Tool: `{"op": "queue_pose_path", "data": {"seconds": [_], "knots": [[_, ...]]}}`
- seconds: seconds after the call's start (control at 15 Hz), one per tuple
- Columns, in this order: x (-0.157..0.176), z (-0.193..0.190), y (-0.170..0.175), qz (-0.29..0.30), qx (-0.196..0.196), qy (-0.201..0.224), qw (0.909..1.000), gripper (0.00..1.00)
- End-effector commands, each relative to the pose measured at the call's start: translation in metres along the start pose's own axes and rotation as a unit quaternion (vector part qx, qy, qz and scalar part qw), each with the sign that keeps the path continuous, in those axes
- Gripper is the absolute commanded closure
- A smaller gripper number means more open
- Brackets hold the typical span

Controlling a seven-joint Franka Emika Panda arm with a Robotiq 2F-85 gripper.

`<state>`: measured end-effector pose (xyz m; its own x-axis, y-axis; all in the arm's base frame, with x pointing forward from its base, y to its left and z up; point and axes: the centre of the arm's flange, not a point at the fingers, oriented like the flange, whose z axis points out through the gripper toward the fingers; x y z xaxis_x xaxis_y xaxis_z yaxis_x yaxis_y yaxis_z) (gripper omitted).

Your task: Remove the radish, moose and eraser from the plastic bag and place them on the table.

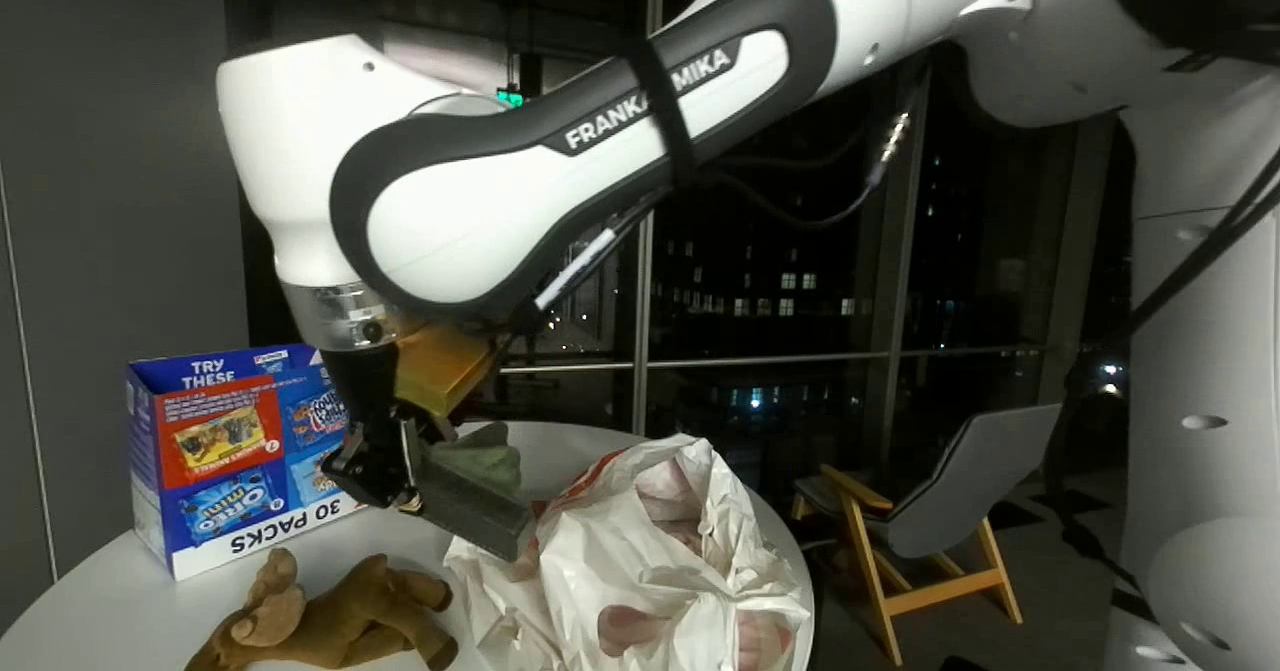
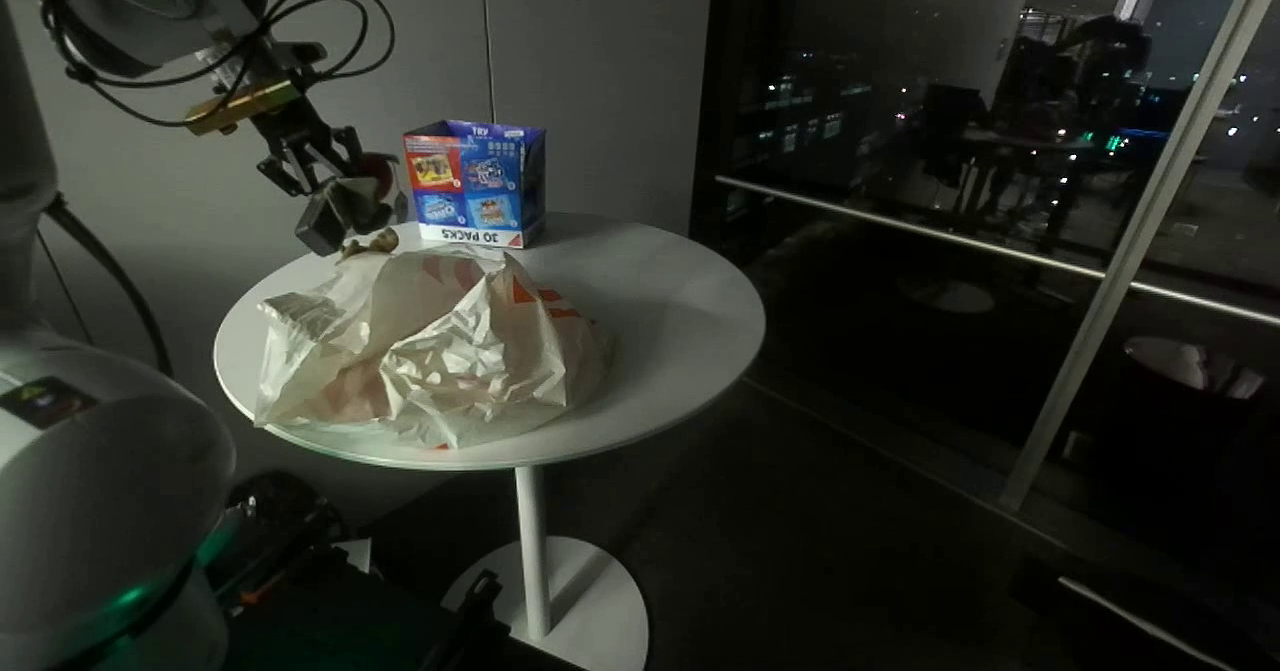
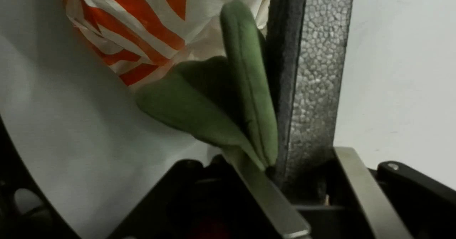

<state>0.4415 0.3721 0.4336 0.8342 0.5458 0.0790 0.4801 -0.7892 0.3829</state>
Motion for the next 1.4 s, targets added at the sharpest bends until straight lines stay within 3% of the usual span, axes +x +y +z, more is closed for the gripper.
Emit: {"op": "queue_pose_path", "data": {"seconds": [0.0,0.13,0.2,0.33,0.6,0.87,1.07,1.33], "knots": [[0.085,0.018,-0.013,-0.046,0.028,-0.043,0.9976,0.85],[0.109,0.031,-0.021,-0.067,0.042,-0.046,0.9958,0.85],[0.122,0.036,-0.025,-0.066,0.055,-0.043,0.9954,0.35],[0.143,0.040,-0.029,-0.071,0.072,-0.051,0.9936,0.28],[0.118,0.046,-0.006,-0.044,0.058,-0.089,0.9934,0.00],[0.061,0.028,0.045,0.045,0.060,-0.153,0.9854,0.00],[0.007,0.011,0.073,0.098,0.078,-0.219,0.9676,0.00],[-0.062,-0.008,0.084,0.124,0.153,-0.268,0.9430,0.00]]}}
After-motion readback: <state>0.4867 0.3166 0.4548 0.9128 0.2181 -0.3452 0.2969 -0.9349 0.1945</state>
